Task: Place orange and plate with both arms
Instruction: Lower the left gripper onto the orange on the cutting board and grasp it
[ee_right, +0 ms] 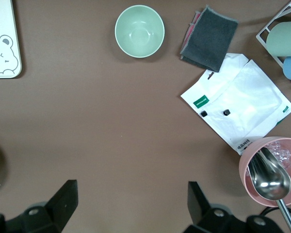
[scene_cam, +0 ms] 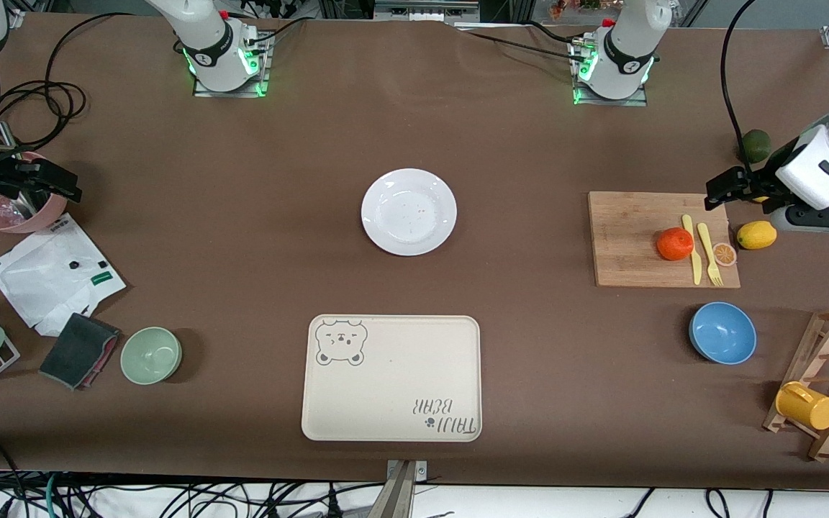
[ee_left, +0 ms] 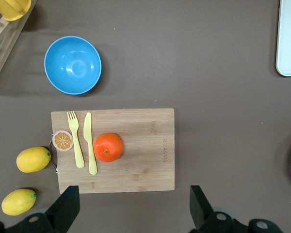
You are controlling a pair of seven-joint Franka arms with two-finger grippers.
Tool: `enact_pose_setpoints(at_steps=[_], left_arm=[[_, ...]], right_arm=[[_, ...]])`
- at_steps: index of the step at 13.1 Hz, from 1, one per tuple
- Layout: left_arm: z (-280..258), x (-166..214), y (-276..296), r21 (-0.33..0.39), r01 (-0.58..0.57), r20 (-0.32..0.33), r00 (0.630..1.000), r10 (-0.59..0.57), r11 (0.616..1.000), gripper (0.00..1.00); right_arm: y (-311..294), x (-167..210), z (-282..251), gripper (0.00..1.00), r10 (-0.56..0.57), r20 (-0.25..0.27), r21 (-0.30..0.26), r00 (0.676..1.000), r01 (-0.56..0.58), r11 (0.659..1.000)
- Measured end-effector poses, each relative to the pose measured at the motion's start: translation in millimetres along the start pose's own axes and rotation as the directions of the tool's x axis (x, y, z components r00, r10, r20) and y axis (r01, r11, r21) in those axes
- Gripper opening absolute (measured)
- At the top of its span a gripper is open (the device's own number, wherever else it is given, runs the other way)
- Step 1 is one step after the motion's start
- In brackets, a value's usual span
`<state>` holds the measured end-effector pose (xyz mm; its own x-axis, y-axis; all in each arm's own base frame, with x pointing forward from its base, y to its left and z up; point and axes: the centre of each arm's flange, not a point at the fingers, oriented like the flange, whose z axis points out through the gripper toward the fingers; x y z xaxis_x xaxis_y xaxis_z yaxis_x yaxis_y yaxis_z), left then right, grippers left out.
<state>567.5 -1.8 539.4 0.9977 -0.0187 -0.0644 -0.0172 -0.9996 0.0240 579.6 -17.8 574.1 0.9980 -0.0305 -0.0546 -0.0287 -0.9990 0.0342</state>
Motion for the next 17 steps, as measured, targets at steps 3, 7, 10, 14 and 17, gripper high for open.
enact_pose_setpoints(at_steps=[3, 7, 10, 14, 17], left_arm=[[11.7, 4.3, -8.9, -0.001, 0.014, 0.024, 1.0, -0.014, 1.0, 1.0], [44.9, 16.1, -33.1, -0.004, 0.052, 0.08, 0.995, -0.052, 0.999, 1.0], [93.2, 35.9, -47.5, -0.001, 0.075, 0.116, 0.99, -0.075, 0.997, 1.0], [176.3, 57.8, -55.6, 0.001, 0.087, 0.176, 0.981, -0.085, 0.996, 1.0], [216.9, 49.1, -74.3, 0.001, 0.12, 0.197, 0.973, -0.117, 0.993, 0.98]], right_arm=[[-0.1, 0.0, 0.0, 1.0, 0.0, 0.0, 0.0, 1.0, 0.0, 1.0], [-0.2, 0.0, 0.2, 1.0, 0.0, 0.001, 0.0, 1.0, 0.0, 1.0], [-0.3, -0.1, 0.4, 1.0, -0.001, 0.001, 0.0, 1.0, 0.001, 1.0], [-0.3, -0.1, 0.7, 1.0, 0.0, 0.002, 0.0, 1.0, 0.0, 1.0], [-0.3, -0.1, 0.8, 1.0, 0.0, 0.002, 0.0, 1.0, 0.0, 1.0]])
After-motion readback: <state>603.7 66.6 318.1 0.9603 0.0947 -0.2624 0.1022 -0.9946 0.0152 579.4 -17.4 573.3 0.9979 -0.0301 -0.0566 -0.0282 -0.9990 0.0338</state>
